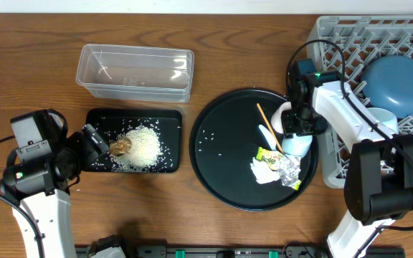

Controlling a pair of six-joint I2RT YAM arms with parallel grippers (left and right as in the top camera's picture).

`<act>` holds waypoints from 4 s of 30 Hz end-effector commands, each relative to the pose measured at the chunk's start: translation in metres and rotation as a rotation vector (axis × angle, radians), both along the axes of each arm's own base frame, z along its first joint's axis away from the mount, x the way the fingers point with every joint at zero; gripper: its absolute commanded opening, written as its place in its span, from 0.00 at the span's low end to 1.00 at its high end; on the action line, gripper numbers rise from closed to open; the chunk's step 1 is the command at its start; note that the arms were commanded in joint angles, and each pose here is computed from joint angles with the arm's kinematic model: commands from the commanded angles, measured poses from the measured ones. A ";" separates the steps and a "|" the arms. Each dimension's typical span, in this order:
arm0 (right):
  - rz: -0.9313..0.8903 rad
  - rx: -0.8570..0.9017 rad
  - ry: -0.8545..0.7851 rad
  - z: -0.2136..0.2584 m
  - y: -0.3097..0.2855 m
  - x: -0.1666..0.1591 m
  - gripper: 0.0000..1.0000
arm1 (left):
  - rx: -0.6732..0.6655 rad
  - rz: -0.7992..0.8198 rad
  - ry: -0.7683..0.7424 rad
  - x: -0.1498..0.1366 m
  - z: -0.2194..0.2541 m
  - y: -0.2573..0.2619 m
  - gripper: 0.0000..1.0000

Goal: Sort waste into correct bins and load items into the dishwasher rack
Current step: 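Grasp the light-blue cup with the right gripper, then carry the light-blue cup right and set it in the rack, then move the right gripper back over the pink cup on the tray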

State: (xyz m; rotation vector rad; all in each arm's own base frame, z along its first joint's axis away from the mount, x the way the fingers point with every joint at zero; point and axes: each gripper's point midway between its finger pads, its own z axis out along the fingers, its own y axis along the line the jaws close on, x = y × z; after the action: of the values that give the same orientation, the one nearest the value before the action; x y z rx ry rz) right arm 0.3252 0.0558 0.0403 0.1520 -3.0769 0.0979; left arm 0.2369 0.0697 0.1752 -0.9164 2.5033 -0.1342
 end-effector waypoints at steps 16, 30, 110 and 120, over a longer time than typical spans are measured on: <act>-0.045 0.152 -0.086 0.096 0.031 0.012 0.41 | 0.018 -0.011 -0.015 0.002 0.007 0.003 0.98; -0.021 0.236 -0.170 0.133 0.049 0.001 0.42 | 0.018 -0.011 -0.015 0.002 0.007 0.003 0.98; -0.249 0.254 -0.390 0.187 -0.077 0.070 0.99 | 0.018 -0.011 -0.015 0.002 0.007 0.003 0.98; -0.221 0.078 -0.218 0.097 -0.011 0.078 0.99 | 0.018 -0.011 -0.015 0.002 0.007 0.003 0.98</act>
State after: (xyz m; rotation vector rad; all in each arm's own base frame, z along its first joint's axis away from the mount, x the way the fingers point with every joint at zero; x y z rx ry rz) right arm 0.4051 0.0496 0.1623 -0.1250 -3.3473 -0.1231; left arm 0.2370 0.0698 0.1752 -0.9164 2.5030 -0.1337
